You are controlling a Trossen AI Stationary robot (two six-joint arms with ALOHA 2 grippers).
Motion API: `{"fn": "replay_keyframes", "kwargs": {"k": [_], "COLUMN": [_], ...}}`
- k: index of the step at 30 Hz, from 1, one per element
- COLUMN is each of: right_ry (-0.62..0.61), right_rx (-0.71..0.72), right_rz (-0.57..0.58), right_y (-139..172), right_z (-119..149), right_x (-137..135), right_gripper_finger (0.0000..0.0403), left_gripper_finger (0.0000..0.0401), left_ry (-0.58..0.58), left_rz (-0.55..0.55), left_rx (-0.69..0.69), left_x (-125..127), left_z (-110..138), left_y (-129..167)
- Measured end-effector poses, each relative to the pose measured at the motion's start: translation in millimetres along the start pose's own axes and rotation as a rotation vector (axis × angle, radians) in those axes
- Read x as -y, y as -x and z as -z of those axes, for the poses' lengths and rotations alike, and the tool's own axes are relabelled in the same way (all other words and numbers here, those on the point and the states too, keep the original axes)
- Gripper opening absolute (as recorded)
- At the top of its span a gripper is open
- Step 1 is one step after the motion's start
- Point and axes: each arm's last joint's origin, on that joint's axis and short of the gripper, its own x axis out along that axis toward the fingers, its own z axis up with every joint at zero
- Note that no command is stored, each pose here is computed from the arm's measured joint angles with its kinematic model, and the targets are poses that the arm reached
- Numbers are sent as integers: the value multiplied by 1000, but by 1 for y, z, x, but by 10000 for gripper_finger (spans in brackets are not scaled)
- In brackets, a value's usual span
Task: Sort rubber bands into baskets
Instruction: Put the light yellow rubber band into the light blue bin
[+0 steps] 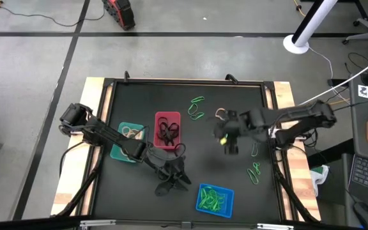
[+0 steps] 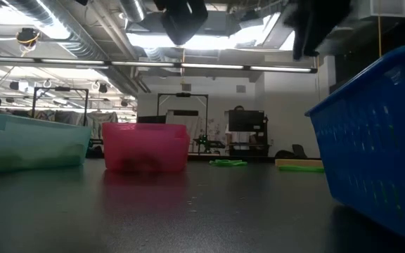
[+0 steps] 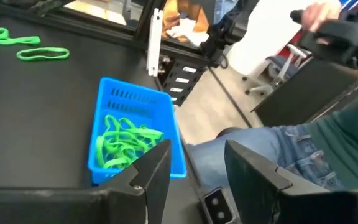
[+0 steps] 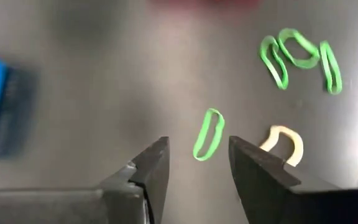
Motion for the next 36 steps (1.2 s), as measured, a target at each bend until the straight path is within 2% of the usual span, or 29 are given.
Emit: {"fn": "replay_keyframes", "kwargs": {"k": [6,12,18,23,36], "right_ry": [-208,-340,-415,-446,-441], "right_rx": [10,-102,-132,-123,-122], "right_rz": [30,83,103,57,50], "right_y": [-29,-67,-96,-107,-125], "right_z": [45,80,101,111,128], "right_x": [55,81,91,96,92], "right_gripper_finger": [166,166,166,166,166], "left_gripper_finger": [148,148,148,148,148], "left_ry": [-52,-121,-155,-153,-159], "left_rz": [-23,-82,-107,-112,-113], "left_rx": [8,31,39,36,34], "left_x": [-1,-2,-3,-3,-3], "left_z": [0,-1,-1,-1,-1], "left_y": [0,0,0,0,0]}}
